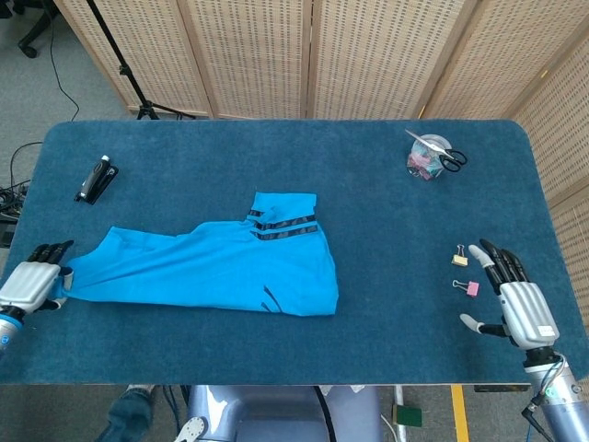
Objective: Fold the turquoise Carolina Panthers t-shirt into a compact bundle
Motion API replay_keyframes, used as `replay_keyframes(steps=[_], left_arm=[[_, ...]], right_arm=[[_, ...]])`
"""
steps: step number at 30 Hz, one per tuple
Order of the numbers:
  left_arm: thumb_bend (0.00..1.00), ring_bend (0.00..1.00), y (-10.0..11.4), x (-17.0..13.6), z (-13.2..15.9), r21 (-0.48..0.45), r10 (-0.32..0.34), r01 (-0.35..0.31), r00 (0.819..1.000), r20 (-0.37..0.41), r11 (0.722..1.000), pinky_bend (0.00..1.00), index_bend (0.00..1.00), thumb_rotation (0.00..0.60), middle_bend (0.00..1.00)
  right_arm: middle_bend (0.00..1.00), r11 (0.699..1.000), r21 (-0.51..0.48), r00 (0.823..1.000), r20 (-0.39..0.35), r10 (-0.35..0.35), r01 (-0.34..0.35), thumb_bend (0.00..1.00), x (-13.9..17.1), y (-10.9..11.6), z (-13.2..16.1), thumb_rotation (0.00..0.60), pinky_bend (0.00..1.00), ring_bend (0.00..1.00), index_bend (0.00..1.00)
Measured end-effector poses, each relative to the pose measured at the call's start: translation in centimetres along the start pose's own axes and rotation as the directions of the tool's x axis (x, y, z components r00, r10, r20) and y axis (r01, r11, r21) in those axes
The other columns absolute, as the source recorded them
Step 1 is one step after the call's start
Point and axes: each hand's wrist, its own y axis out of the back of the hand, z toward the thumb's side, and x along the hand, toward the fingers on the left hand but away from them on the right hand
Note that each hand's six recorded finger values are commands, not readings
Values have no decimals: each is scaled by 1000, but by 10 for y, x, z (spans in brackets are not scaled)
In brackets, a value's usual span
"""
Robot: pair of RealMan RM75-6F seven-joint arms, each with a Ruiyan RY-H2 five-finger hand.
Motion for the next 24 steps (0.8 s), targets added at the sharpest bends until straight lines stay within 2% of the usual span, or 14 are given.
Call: replay_keyframes(steps=[7, 14, 20, 22, 24], left_arm=[[1000, 0, -5, -1, -50, 0, -25, 26, 991, -128, 1000, 0, 733, 600, 0], [1000, 0, -11, -3, -95, -19, -54, 51, 962, -267, 999, 0, 733, 600, 0], [1000, 0, -20, -6, -122, -78, -83, 59, 927, -365, 995, 0, 733, 600, 0], [1000, 0, -21, -6, -124, -104, -85, 49, 923, -376, 993, 0, 733, 600, 0], [1000, 0, -20, -4, -122, -133, -72, 23, 926, -370, 991, 0, 733, 600, 0]], right_arm=[[0, 1000, 6, 1000, -3, 2, -2, 0, 1, -1, 1, 600, 0, 0, 0], [0, 1000, 10, 1000, -1, 4, -4, 0, 0, -2, 1, 600, 0, 0, 0], [0, 1000, 13, 1000, 0, 7, -7, 0, -1, -3, 1, 600, 0, 0, 0], [0, 1000, 13, 1000, 1, 7, -7, 0, -1, -3, 1, 600, 0, 0, 0], [0, 1000, 12, 1000, 1, 5, -5, 0, 0, -3, 1, 600, 0, 0, 0]])
